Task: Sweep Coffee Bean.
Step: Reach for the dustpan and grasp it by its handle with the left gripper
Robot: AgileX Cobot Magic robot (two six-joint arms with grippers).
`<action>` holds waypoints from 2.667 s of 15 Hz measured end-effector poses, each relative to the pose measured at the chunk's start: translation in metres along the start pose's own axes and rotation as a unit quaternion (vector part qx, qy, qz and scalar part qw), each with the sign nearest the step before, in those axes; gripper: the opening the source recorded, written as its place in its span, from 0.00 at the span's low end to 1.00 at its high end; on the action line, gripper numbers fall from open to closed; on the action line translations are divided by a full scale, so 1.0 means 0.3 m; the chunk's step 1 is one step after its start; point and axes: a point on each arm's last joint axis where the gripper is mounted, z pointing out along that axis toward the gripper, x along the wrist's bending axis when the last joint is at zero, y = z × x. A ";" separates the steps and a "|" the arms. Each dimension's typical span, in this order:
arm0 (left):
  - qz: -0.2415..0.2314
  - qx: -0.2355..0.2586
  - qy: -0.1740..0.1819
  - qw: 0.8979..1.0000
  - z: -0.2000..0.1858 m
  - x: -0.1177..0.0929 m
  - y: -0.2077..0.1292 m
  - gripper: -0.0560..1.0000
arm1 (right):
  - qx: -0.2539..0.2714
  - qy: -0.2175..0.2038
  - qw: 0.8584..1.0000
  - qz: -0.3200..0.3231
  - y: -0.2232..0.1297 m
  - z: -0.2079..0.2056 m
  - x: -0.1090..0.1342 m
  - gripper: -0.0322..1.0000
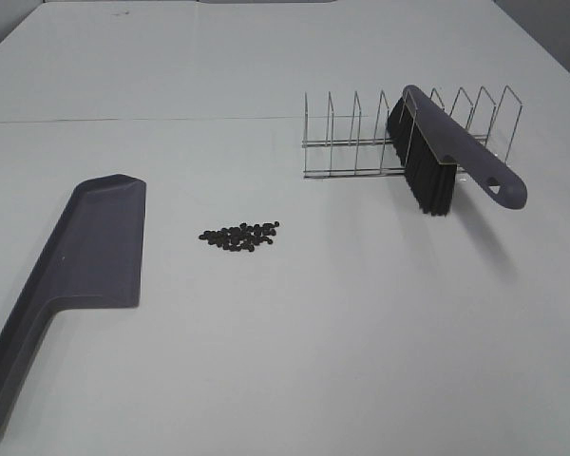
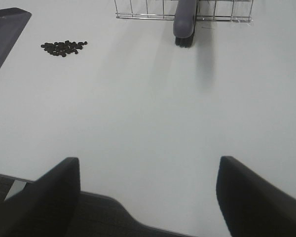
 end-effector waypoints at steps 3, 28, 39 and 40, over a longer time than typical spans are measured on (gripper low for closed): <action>0.000 0.000 0.000 1.000 0.000 0.000 0.000 0.61 | 0.000 0.000 1.000 0.000 0.000 0.000 0.000 0.69; 0.000 0.000 0.001 1.000 0.000 0.001 0.000 0.80 | -0.001 0.002 1.000 0.001 0.000 0.000 0.001 0.69; 0.000 0.000 0.001 1.000 0.000 0.001 0.000 0.79 | -0.001 0.002 1.000 0.001 0.000 0.000 0.001 0.69; 0.000 0.000 0.001 1.000 0.000 0.001 0.000 0.79 | -0.001 0.002 1.000 0.001 0.000 0.000 0.001 0.69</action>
